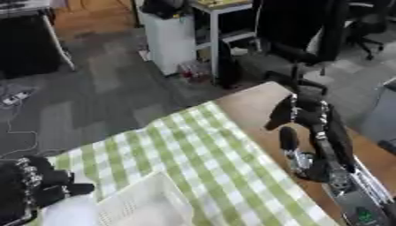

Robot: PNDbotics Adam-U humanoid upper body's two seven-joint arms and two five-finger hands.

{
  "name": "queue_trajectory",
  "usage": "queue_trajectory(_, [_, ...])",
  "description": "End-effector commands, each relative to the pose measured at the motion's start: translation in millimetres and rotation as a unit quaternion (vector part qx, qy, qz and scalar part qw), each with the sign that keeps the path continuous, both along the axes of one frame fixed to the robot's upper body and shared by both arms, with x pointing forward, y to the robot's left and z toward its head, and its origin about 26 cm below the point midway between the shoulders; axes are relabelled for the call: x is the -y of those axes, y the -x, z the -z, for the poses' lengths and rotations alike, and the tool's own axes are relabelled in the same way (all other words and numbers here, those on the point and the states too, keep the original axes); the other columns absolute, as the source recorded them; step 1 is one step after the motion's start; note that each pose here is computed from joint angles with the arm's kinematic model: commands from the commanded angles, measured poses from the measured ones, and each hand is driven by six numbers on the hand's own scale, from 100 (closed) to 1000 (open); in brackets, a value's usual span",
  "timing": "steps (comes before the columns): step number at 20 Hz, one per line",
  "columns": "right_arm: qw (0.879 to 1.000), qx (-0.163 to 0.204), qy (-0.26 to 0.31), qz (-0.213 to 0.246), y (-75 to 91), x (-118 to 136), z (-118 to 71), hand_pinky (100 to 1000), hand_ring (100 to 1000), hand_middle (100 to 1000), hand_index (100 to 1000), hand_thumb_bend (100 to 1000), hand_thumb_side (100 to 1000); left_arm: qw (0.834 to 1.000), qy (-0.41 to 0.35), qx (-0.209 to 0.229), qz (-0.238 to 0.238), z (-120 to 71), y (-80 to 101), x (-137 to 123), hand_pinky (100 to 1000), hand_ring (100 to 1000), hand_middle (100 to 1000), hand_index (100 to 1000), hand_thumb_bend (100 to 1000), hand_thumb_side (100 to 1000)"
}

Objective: Pick up objects on the table and place them in the box.

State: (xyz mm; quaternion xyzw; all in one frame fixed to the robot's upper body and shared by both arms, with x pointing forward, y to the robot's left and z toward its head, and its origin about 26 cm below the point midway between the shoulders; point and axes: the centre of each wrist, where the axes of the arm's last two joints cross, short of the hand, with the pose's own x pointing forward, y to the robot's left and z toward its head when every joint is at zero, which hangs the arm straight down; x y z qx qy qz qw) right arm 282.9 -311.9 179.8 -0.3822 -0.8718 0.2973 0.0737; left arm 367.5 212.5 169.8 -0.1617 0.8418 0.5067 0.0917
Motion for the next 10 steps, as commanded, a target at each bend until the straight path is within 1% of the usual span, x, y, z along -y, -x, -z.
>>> queue_trajectory(1, [1.0, 0.015, 0.009, -0.005, 0.1, 1.7, -11.6, 297, 421, 443, 496, 100, 982, 0.983, 0.086, -0.022, 0.159, -10.0, 6.3, 8.0, 100, 100, 101, 410, 100, 761])
queue_trajectory(6, [1.0, 0.016, 0.008, -0.008, -0.1, 2.0, -12.3, 297, 421, 443, 496, 100, 982, 0.98, 0.082, -0.084, 0.16, -4.8, 9.7, 11.4, 100, 100, 108, 413, 100, 762])
queue_trajectory(10, [1.0, 0.015, 0.007, -0.009, 0.1, 1.9, -11.7, 297, 421, 443, 496, 100, 982, 0.978, 0.066, -0.12, 0.156, -5.0, 9.6, 10.9, 100, 100, 113, 415, 100, 768])
